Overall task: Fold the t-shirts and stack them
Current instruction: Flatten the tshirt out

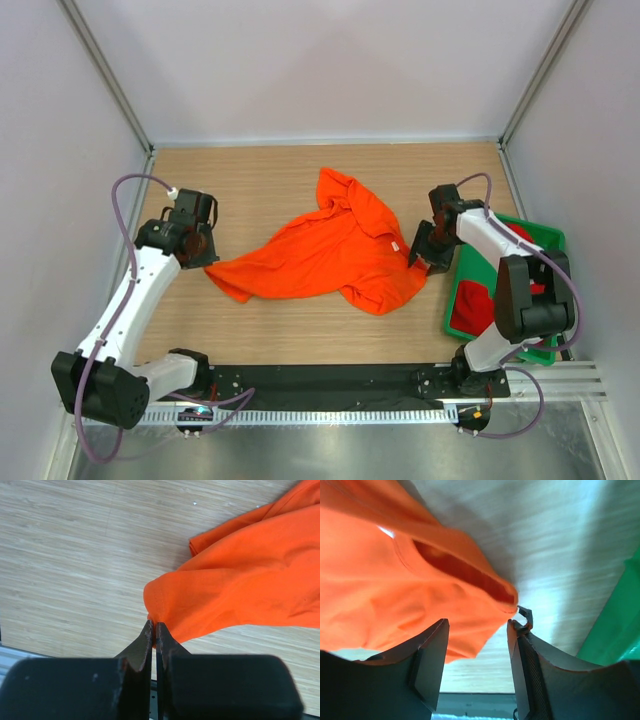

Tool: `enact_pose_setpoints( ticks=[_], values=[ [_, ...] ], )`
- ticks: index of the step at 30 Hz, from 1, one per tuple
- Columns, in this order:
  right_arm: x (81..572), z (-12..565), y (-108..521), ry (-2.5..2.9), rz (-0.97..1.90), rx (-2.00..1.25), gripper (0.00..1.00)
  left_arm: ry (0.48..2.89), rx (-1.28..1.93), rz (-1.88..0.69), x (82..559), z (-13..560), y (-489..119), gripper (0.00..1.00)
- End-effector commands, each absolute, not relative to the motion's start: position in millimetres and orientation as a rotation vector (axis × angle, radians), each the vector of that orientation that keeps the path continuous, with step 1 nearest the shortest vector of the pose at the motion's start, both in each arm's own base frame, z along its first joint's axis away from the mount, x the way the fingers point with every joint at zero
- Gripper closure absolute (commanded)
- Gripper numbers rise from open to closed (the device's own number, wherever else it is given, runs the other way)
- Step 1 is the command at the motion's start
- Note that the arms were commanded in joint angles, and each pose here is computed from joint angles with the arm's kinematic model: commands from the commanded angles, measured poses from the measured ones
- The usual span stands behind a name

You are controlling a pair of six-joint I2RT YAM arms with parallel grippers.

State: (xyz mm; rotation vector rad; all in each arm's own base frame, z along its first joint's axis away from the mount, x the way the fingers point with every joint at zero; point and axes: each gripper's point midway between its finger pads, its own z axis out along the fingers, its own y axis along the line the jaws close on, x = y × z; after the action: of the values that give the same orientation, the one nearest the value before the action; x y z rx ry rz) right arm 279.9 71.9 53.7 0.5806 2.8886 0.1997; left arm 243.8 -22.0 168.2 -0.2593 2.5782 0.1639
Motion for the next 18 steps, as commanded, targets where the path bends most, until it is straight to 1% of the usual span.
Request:
enact_pose_setpoints(
  ticks=[1,5,8,14,16,18],
  values=[
    [260.0,55.8,95.6,2.941,0.331,0.499,0.43,2.531,-0.233,0.119,247.3,177.0,-26.0,1.00],
    [236.8,63.5,125.5,2.940,0.363,0.304,0.42,2.528,-0.229,0.115,248.9,179.5,-27.0,1.00],
    [225.3,56.5,132.1,2.917,0.332,0.243,0.42,2.520,-0.228,0.098,250.3,180.2,-28.8,1.00],
    [215.2,38.1,145.3,2.926,0.311,0.202,0.41,2.528,-0.218,0.046,250.6,177.0,-36.1,1.00],
    [214.3,25.7,151.8,2.935,0.295,0.179,0.43,2.527,-0.219,0.030,250.4,176.0,-38.1,1.00],
    [213.8,15.9,147.3,2.934,0.204,0.191,0.45,2.531,-0.215,0.010,249.7,173.5,-40.8,1.00]
  ],
)
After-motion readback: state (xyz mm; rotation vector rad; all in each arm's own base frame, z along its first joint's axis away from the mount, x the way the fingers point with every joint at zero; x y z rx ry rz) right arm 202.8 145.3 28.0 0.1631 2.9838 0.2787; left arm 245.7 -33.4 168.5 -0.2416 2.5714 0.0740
